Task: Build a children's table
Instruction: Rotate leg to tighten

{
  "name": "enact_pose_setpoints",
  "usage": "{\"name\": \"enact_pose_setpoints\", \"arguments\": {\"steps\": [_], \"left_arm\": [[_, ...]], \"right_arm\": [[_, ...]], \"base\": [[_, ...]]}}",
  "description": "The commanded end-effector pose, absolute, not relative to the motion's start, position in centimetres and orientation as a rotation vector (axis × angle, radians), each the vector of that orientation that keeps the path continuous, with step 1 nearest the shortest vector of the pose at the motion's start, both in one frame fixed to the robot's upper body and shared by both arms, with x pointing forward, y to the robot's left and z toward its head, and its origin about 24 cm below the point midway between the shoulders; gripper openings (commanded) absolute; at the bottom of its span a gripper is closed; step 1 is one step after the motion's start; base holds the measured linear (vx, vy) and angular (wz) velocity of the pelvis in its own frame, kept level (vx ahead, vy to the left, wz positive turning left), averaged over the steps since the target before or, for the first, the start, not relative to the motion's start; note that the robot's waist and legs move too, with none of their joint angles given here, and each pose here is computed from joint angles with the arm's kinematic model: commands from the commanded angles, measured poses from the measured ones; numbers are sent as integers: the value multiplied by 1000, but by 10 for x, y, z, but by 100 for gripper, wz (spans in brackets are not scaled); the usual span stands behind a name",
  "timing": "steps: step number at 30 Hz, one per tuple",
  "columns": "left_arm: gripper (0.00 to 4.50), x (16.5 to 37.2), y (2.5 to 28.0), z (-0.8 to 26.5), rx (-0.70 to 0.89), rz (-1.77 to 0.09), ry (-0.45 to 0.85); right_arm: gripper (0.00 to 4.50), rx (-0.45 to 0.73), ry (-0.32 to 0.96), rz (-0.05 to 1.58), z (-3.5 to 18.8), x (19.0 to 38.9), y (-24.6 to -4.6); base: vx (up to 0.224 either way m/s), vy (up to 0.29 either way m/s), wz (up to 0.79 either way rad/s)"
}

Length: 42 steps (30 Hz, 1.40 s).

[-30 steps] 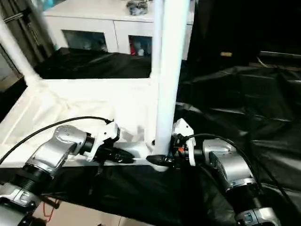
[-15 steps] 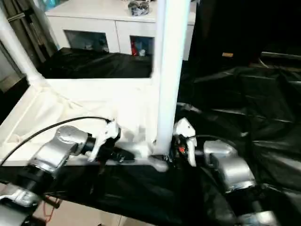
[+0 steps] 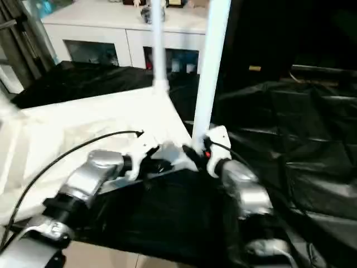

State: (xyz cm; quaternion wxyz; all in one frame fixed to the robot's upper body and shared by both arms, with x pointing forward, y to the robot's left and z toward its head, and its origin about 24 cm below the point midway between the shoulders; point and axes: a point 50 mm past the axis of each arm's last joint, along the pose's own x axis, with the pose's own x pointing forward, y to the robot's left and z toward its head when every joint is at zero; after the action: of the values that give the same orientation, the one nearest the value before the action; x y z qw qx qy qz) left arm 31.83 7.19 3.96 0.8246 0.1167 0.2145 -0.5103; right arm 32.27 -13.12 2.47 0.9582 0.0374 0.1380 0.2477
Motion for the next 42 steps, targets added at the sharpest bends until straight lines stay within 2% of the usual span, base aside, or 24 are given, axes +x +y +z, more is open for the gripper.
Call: {"name": "enact_pose_setpoints", "arguments": {"steps": [1,4,5,10,14,18,21,23,25,26,31,33,36,38,41,42], "left_arm": [[0,320,53,42,243,-1072,420],[0,318,56,46,227,-1119,406],[0,317,61,48,224,-1154,396],[0,314,67,48,227,-1190,398],[0,307,88,47,281,-1348,429],[0,304,98,49,306,-1407,440],[0,302,103,51,325,-1456,451],[0,302,107,52,337,-1476,462],[0,302,108,52,342,-1474,464],[0,303,111,52,348,-1480,469],[0,302,113,51,349,-1493,478],[0,302,114,51,349,-1493,479],[0,304,116,51,336,-1469,478],[0,303,115,49,320,-1459,480],[0,304,111,46,310,-1407,481],[0,309,106,47,291,-1343,468]], "right_arm": [[325,159,346,683,11,309,-86],[368,141,316,779,19,307,-86],[368,94,296,870,24,303,-86],[368,67,282,974,29,297,-89],[368,0,314,1302,36,272,-114],[368,-43,371,1403,36,266,-126],[368,-58,401,1442,37,264,-132],[338,-44,415,1466,40,263,-133],[337,-42,419,1476,40,263,-133],[317,-45,433,1502,40,261,-133],[288,-49,452,1531,39,258,-132],[259,-41,459,1548,39,257,-132],[251,-34,477,1572,37,254,-130],[224,-28,480,1560,34,253,-128],[221,0,470,1515,31,254,-124],[219,22,450,1449,29,258,-119]], "base": [[0,0,0],[0,0,0],[0,0,0],[0,0,0],[0,0,0],[0,0,0],[0,0,0],[0,0,0],[0,0,0],[0,0,0],[0,0,0],[0,0,0],[0,0,0],[0,0,0],[0,0,0],[0,0,0]]}}
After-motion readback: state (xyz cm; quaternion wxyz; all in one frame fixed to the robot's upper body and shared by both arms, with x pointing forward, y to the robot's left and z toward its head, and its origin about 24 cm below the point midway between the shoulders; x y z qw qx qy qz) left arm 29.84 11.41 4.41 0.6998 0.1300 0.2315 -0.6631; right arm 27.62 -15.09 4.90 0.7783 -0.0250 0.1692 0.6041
